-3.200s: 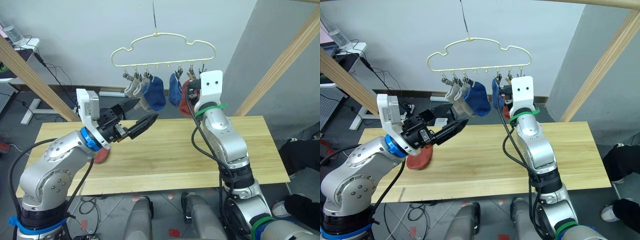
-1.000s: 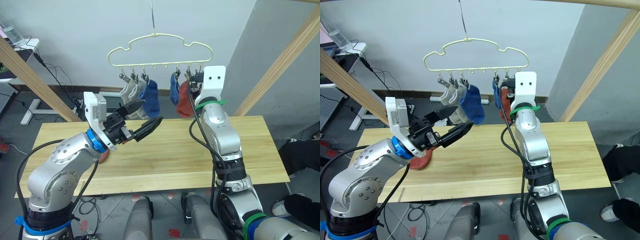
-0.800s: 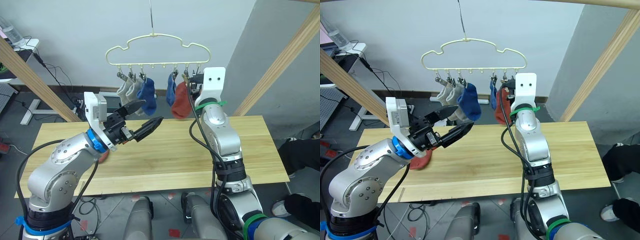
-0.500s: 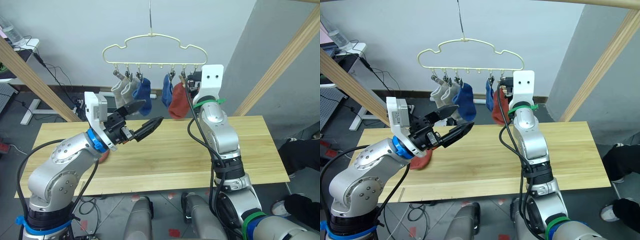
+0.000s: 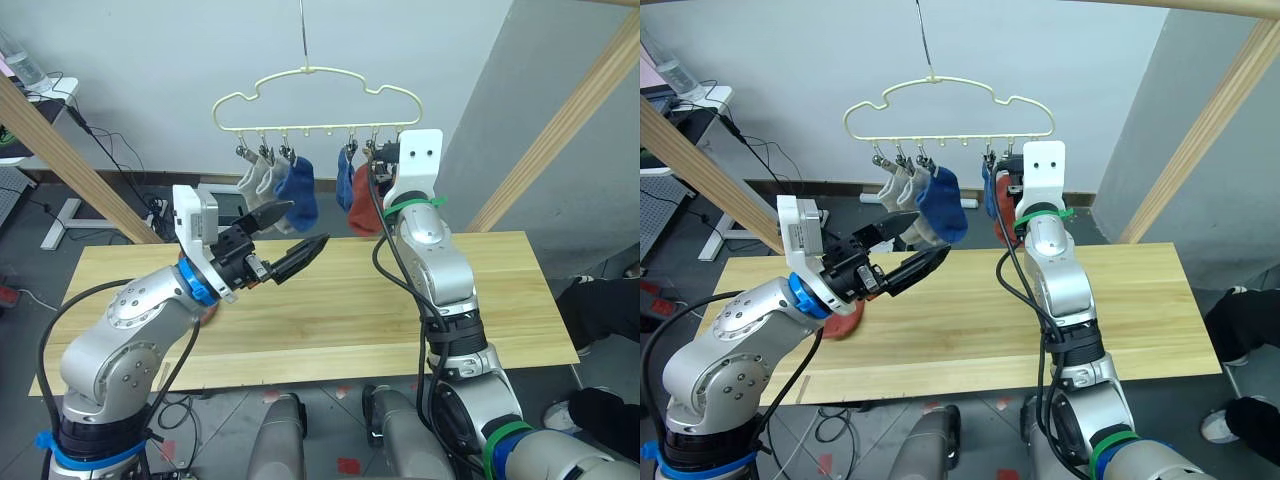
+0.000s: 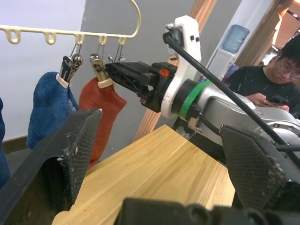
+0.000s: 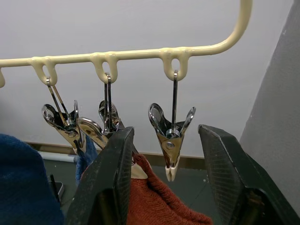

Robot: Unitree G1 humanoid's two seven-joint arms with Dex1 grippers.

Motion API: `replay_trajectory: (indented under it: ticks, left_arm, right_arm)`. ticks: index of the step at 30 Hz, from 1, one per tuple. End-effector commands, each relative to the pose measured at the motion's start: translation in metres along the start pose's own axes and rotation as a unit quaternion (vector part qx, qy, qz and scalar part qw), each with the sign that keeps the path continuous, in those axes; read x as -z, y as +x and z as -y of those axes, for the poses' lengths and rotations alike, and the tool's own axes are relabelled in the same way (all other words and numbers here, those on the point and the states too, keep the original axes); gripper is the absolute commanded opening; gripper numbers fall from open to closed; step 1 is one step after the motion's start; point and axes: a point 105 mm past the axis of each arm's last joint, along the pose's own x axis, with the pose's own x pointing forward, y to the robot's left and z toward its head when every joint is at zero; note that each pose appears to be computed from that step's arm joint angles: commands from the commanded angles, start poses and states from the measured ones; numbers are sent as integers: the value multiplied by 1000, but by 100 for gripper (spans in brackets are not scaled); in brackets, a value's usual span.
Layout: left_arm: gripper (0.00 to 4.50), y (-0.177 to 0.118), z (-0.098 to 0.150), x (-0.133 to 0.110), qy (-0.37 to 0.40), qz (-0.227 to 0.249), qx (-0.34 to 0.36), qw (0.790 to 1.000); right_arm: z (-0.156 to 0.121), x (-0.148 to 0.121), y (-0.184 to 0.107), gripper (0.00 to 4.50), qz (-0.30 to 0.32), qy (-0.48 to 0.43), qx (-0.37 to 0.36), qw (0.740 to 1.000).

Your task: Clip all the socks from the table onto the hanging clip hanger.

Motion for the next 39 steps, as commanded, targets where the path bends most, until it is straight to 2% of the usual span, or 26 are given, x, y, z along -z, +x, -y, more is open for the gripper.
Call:
replay_trajectory:
  ticks: [1, 13, 16, 19, 22, 32, 36, 39]
  left_arm:
    - [450, 1, 9, -8, 18, 16, 15, 1000]
    - [450, 3, 13, -8, 18, 20, 16, 1000]
    - [450, 3, 13, -8, 19, 19, 17, 999]
    - [450, 4, 13, -8, 20, 19, 18, 999]
    - [450, 4, 13, -8, 22, 19, 19, 999]
    - [450, 5, 14, -7, 20, 19, 17, 999]
    - [450, 3, 11, -3, 23, 10, 10, 1000]
    - [450, 0, 8, 4, 18, 3, 4, 1000]
  right_arm:
    - [0, -21, 5, 228, 41, 0, 2, 999]
    - [-6, -24, 4, 228, 49, 11, -7, 999]
    - [-7, -26, 4, 168, 50, 15, -9, 999]
    - [-8, -25, 4, 70, 50, 14, -13, 999]
    - [-9, -25, 4, 3, 50, 14, -14, 999]
    - [-6, -26, 4, 1, 49, 7, -13, 999]
    - [16, -31, 9, 1, 35, -28, -47, 998]
    - [32, -27, 11, 1, -15, -39, -105, 994]
